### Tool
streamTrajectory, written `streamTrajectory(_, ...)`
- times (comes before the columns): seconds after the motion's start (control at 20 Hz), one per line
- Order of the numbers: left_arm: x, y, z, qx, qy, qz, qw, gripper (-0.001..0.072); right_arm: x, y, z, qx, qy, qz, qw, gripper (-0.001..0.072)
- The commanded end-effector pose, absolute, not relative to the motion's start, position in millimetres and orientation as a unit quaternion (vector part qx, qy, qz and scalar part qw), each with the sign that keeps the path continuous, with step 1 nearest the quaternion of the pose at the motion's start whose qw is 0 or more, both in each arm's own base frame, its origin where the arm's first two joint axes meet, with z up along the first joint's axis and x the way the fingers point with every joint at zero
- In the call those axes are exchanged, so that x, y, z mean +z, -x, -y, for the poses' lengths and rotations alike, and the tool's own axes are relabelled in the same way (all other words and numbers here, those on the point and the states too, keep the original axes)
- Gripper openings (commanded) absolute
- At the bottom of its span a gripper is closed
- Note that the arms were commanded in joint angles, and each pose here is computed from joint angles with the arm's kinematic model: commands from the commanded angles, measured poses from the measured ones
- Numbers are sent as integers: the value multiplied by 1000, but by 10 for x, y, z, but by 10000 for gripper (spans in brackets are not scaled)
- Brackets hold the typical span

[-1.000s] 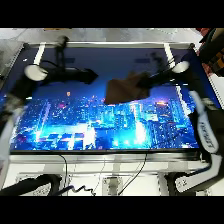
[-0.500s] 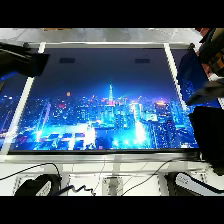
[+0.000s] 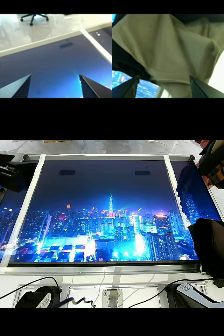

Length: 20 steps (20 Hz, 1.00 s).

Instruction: Fold the clothes and pants, and hang the long-sleeved shirts on hangers.

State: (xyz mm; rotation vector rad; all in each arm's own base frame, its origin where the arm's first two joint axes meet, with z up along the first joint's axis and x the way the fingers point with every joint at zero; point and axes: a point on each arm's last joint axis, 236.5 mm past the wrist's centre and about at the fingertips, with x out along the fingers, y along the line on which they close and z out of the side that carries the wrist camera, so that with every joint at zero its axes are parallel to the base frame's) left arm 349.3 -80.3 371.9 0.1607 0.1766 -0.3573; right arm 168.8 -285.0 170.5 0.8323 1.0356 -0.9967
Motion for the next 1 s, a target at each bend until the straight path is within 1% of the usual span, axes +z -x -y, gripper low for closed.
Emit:
streamTrajectory(0.0,3726,-3486,800,-177,-80,-87,977,706,1632,-1700,2886,-428,-361,-471,682,610)
streamTrajectory(0.05,3725,-3486,800,-177,-80,-87,977,705,1635,-1855,2861,-411,-359,-465,697,436)
streamTrajectory(0.1,3725,-3486,800,-177,-80,-87,977,705,1643,-2031,2814,-391,-355,-461,713,295)
streamTrajectory(0.2,3725,-3487,799,-177,-80,-87,977,706,1657,-2452,2636,-345,-330,-461,748,84)
streamTrajectory(0.25,3725,-3486,800,-177,-80,-87,977,706,1674,-2698,2501,-319,-303,-464,769,18)
streamTrajectory(0.4,3725,-3486,800,-177,-80,-87,977,705,1797,-3535,1837,-207,-201,-451,844,17)
streamTrajectory(0.5,3725,-3486,800,-177,-80,-87,977,705,1974,-4078,1143,-114,-126,-415,894,17)
streamTrajectory(0.6,3725,-3486,800,-177,-80,-87,977,706,2162,-4434,277,-7,-39,-372,927,17)
streamTrajectory(0.7,3725,-3486,800,-177,-80,-87,977,706,2285,-4543,-434,68,43,-337,938,17)
streamTrajectory(0.75,3725,-3486,800,-177,-80,-87,977,706,2317,-4544,-712,93,66,-326,939,17)
streamTrajectory(0.85,3725,-3486,800,-177,-80,-87,977,705,2287,-4495,-1123,131,98,-321,933,17)
streamTrajectory(0.95,3725,-3486,800,-177,-80,-87,977,706,2187,-4453,-1330,152,108,-333,924,18)
